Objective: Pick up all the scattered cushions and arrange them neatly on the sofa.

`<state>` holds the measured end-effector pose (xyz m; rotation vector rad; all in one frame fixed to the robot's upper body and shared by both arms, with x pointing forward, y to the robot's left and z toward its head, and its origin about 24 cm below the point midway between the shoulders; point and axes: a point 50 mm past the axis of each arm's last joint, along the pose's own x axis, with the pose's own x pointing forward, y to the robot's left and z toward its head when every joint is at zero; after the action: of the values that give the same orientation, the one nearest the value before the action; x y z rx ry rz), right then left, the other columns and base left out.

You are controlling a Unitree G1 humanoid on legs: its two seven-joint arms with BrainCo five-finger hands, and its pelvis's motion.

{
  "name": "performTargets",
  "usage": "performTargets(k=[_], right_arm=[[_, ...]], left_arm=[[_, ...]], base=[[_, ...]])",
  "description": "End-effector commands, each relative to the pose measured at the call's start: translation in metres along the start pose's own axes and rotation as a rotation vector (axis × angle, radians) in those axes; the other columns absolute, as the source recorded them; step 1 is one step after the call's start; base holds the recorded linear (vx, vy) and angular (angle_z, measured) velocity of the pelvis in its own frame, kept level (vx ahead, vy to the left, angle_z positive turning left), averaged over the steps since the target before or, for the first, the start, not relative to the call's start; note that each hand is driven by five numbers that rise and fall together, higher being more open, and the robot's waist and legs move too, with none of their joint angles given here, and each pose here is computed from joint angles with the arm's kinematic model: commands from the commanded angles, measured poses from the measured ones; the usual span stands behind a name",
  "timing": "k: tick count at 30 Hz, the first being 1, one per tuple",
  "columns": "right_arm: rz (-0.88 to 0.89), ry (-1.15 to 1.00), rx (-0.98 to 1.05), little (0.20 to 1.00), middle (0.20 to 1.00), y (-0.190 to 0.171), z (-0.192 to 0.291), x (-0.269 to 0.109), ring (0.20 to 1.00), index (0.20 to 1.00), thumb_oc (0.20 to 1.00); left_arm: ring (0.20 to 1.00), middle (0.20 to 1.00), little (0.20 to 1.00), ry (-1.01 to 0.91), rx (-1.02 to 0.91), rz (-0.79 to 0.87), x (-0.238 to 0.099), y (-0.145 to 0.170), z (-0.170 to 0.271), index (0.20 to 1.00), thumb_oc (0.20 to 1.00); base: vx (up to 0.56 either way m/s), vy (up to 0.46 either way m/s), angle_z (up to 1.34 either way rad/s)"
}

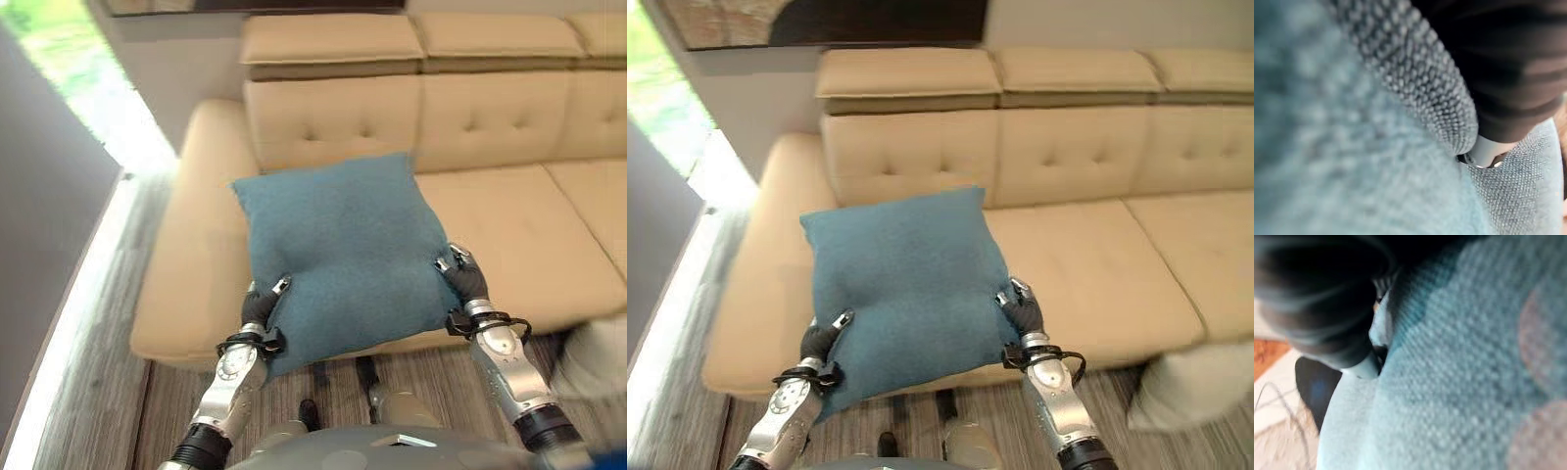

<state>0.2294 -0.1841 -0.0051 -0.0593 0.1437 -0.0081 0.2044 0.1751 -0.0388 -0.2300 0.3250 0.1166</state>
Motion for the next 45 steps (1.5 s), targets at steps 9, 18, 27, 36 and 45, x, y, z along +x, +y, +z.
performTargets(k=[9,18,27,36,45], right_arm=[[-0.075,-0.310,-0.019,0.200,0.200,-0.013,0.059,0.009,0.200,0.200,0.200],[-0.087,-0.303,-0.032,0.200,0.200,-0.022,0.061,0.010,0.200,0.200,0.200],[-0.054,-0.335,-0.056,0.200,0.200,-0.006,0.069,0.014,0.200,0.200,0.200],[-0.077,-0.323,-0.063,0.200,0.200,-0.009,0.066,0.015,0.200,0.200,0.200],[-0.116,-0.302,-0.117,0.200,0.200,-0.017,0.062,0.014,0.200,0.200,0.200]], left_arm=[[0.200,0.200,0.200,-0.274,-0.041,-0.151,0.013,-0.038,0.056,0.200,0.200],[0.200,0.200,0.200,-0.267,-0.011,-0.184,0.014,-0.045,0.057,0.200,0.200],[0.200,0.200,0.200,-0.302,0.031,-0.166,0.015,-0.038,0.066,0.200,0.200],[0.200,0.200,0.200,-0.310,0.032,-0.165,0.015,-0.037,0.066,0.200,0.200],[0.200,0.200,0.200,-0.358,0.048,-0.141,0.017,-0.039,0.076,0.200,0.200]], base=[[0.04,-0.206,-0.03],[0.08,-0.060,0.22],[0.25,0.177,-0.41],[0.14,0.032,0.03],[0.14,-0.105,0.15]])
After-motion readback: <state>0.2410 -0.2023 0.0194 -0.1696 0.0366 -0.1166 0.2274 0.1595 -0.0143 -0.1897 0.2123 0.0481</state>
